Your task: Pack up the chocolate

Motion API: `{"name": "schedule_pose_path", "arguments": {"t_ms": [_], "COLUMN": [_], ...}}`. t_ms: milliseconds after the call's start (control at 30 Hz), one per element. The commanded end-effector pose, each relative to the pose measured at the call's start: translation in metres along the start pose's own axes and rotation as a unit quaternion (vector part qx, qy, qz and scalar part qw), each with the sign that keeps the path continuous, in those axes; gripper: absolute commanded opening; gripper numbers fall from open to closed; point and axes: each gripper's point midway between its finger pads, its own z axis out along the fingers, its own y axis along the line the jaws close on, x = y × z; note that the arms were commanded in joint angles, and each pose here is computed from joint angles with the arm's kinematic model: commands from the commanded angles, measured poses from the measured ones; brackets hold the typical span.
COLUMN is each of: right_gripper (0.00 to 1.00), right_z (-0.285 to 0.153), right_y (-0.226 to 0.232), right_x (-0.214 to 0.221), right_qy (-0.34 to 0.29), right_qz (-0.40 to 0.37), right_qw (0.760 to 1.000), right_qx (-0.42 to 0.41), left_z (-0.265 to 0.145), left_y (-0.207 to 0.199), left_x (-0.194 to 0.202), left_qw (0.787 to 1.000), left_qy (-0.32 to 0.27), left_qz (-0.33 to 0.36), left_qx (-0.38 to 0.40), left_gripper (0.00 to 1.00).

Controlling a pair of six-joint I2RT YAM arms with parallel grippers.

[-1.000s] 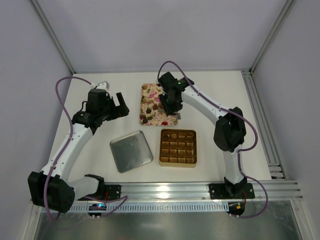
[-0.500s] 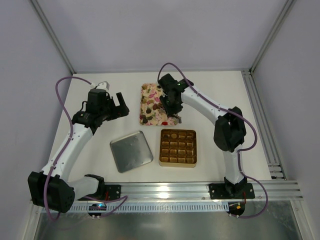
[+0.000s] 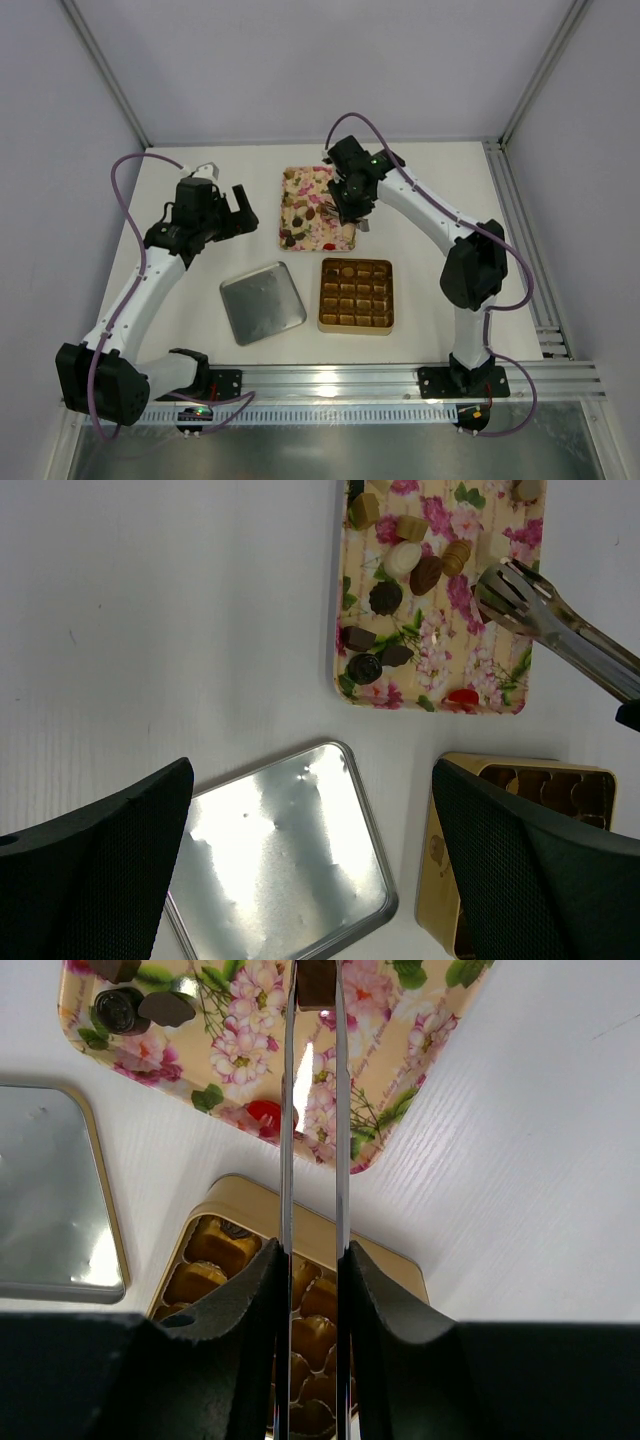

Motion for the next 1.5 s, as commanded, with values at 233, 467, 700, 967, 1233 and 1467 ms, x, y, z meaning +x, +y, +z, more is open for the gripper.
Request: {"name": "schedule_pose_path", "arguments": {"t_ms": [233,467,700,967,1233,1467], "right_gripper": [0.32,0.32,0.32,0.32,0.32,0.32], "right_z": [-0.037,-0.055,-0.084,-0.117,-0.125,-0.123], "right_y": [-0.001,0.001,0.008,0.000,-0.010,-0.016], "right_x": [-0.009,-0.001,0.015,0.047,0.098,0.132], "right_qy": [-0.038,-0.046,-0.055,-0.062,-0.046,-0.030], "right_qz": [0.000,0.002,0.010,0.016,0.026,0.032], "right_qw": [0.999,0.999,0.997,0.996,0.997,0.998], "right_qx": [-0.008,-0.022,-0.056,-0.055,-0.049,-0.046], "left_z": [-0.005,-0.004,-0.005,-0.005,-0.005,-0.004], "left_y": [-0.004,-0.005,-0.004,-0.005,-0.005,-0.005], "left_x": [-0.013,-0.013,-0.013,-0.014,-0.013,-0.013], "left_qw": [1.000,1.000,1.000,1.000,1.000,1.000], "left_qy": [-0.019,-0.017,-0.019,-0.020,-0.018,-0.017], "left_qz": [0.007,0.009,0.008,0.007,0.007,0.006], "left_qx": [0.006,0.006,0.006,0.007,0.006,0.007], "left_gripper": [1.00,1.00,1.00,1.00,1.00,1.00]}}
